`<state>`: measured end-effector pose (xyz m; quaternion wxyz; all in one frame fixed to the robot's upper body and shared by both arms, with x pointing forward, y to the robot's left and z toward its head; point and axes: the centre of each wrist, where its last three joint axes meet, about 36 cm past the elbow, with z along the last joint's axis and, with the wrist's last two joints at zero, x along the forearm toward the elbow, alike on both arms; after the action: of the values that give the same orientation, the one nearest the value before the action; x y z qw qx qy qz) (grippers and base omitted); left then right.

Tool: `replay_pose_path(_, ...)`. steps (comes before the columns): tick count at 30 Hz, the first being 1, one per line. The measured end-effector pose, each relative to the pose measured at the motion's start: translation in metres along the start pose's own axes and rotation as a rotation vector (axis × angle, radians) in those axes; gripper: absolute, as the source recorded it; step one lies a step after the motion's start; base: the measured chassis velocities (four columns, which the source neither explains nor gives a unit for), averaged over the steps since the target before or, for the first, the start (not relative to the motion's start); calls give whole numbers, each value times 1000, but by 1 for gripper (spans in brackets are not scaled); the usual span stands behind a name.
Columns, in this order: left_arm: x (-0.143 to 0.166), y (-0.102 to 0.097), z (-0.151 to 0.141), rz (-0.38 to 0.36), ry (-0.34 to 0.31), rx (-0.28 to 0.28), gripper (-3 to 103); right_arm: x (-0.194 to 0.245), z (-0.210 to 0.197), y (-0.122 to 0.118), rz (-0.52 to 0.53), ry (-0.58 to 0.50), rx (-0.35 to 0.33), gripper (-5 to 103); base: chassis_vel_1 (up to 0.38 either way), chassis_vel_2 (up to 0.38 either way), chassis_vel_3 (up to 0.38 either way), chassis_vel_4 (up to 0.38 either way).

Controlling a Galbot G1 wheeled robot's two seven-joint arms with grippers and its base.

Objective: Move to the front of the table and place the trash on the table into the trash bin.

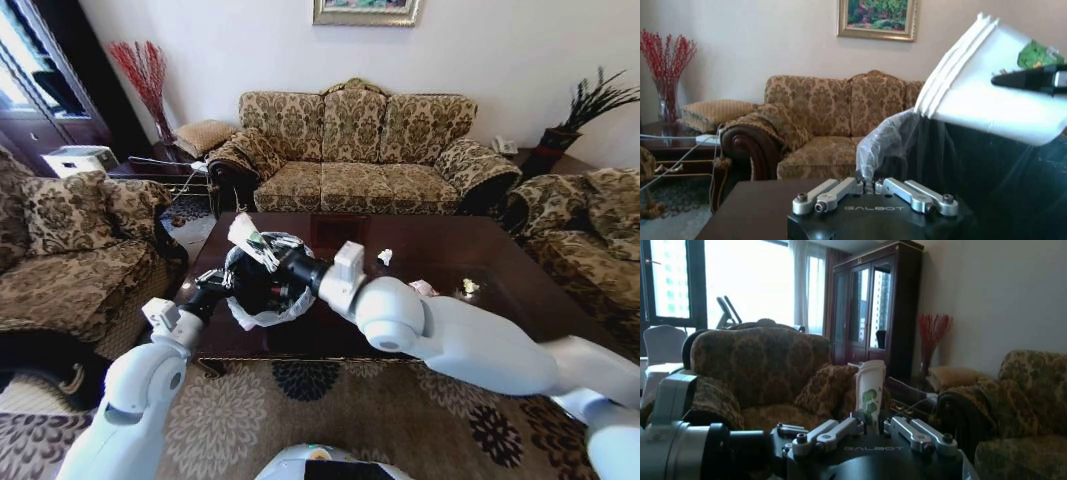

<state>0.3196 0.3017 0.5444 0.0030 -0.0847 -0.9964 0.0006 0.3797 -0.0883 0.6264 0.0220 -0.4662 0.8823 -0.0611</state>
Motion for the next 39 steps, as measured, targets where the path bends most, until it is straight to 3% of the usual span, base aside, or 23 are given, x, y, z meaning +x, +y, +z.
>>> replay_pose_path(5, 0, 0, 0, 0, -4, 1, 3, 5, 14, -7, 28, 18, -8, 18, 0, 0, 0, 0)
replay_pose_path(6, -1, 0, -1, 1, -5, 0, 3, 8, 16, -8, 26, 19, -12, 28, 0, 0, 0, 0)
replay_pose_path(9, -1, -1, -1, 3, -7, 1, 3, 12, 16, -8, 27, 13, -14, 34, 0, 0, 0, 0)
replay_pose_path(12, -2, -2, -1, 7, -8, 4, 3, 14, 17, -11, 34, 6, -15, 50, 0, 0, 0, 0)
replay_pose_path(14, -1, -2, -1, 8, -9, 4, 3, 15, 17, -12, 34, 2, -15, 50, 0, 0, 0, 0)
replay_pose_path(15, -1, -3, -1, 10, -11, 4, 3, 14, 18, -13, 33, -4, -20, 61, 0, 0, 0, 0)
replay_pose_path(19, -1, -3, -2, 10, -14, 4, 3, 12, 18, -19, 51, -27, -30, 72, 0, 0, 0, 0)
replay_pose_path(20, 0, -3, -2, 7, -14, 3, 3, 11, 16, -27, 93, -62, -42, 78, 0, 0, 0, 0)
replay_pose_path(22, 0, -3, -3, 5, -14, 2, 3, 11, 15, -32, 124, -77, -49, 78, 0, 0, 0, 0)
replay_pose_path(23, 1, -2, -3, 2, -15, 2, 3, 12, 15, -44, 193, -94, -65, 88, 0, 0, 0, 0)
replay_pose_path(25, 1, -2, -3, 1, -16, 2, 3, 14, 18, -53, 242, -96, -76, 93, 0, 0, 0, 0)
replay_pose_path(27, 2, -1, -4, -4, -26, 1, 3, 26, 33, -83, 388, -84, -92, 99, 0, 0, 0, 0)
replay_pose_path(29, 2, -1, -4, -5, -29, 1, 3, 31, 38, -91, 421, -81, -95, 99, 0, 0, 0, 0)
replay_pose_path(32, 3, -2, -7, -5, -43, 0, 3, 73, 62, -135, 555, -40, -86, 100, 0, 0, 0, 0)
replay_pose_path(34, 2, -3, -7, -4, -44, 1, 3, 81, 69, -140, 579, -25, -89, 100, 0, 0, 0, 0)
replay_pose_path(36, 2, -3, -7, -4, -46, 2, 3, 113, 111, -151, 683, 55, -102, 100, 0, 0, 0, 0)
replay_pose_path(39, 3, -3, -6, -3, -45, 2, 3, 130, 136, -154, 732, 94, -92, 100, 0, 0, 0, 0)
